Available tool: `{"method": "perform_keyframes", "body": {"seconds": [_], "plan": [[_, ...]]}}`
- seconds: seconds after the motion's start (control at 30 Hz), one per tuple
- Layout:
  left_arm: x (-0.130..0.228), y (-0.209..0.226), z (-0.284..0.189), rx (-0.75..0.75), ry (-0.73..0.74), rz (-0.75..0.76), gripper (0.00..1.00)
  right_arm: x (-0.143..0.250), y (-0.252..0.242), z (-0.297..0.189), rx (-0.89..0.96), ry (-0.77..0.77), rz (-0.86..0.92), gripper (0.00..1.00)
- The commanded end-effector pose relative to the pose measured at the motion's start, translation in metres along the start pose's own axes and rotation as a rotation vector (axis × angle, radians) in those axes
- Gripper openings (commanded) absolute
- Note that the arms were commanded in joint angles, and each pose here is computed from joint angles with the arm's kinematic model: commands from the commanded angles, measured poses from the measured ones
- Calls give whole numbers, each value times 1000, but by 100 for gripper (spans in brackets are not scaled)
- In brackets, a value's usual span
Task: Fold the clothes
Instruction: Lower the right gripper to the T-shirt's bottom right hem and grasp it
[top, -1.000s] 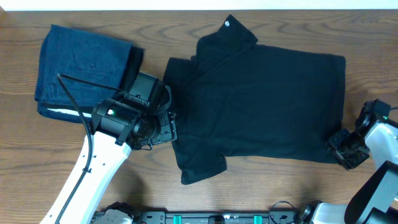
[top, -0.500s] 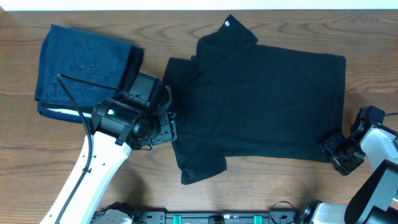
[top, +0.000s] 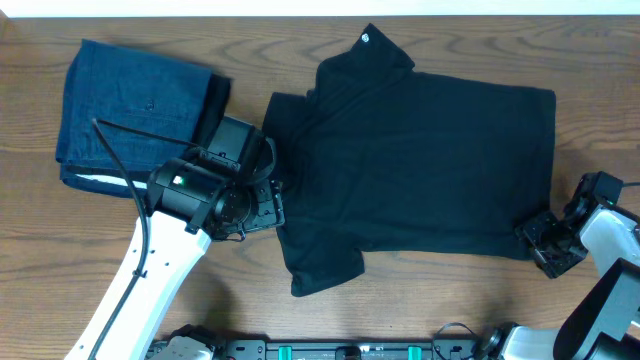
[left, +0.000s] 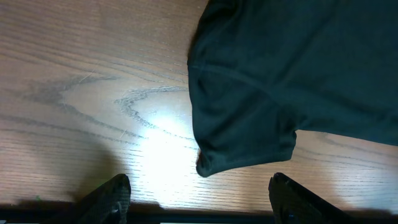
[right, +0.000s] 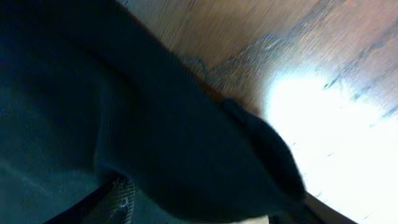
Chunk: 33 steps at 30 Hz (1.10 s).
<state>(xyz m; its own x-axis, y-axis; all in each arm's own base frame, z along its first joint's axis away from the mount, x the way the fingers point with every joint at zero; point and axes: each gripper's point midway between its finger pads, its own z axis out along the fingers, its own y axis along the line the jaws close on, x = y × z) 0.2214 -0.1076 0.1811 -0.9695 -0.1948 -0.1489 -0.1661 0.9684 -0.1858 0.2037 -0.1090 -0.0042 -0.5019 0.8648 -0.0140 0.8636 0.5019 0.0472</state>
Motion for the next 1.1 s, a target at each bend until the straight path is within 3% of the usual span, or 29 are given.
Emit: {"method": "perform_keyframes", "body": {"seconds": [0.0, 0.3, 0.8, 0.9, 1.07], "plan": [[1, 2, 1, -14, 5, 4, 73, 2, 1, -12, -35, -15, -9, 66], [1, 2, 1, -14, 5, 4, 73, -4, 4, -42, -88, -117, -12, 72], [1, 2, 1, -14, 6, 4, 73, -3, 2, -6, -34, -23, -7, 75], [1, 2, 1, -14, 6, 4, 73, -1, 0, 4, -18, 5, -7, 72], [3, 3, 1, -19, 13, 3, 73, 2, -2, 9, -2, 25, -6, 56]]}}
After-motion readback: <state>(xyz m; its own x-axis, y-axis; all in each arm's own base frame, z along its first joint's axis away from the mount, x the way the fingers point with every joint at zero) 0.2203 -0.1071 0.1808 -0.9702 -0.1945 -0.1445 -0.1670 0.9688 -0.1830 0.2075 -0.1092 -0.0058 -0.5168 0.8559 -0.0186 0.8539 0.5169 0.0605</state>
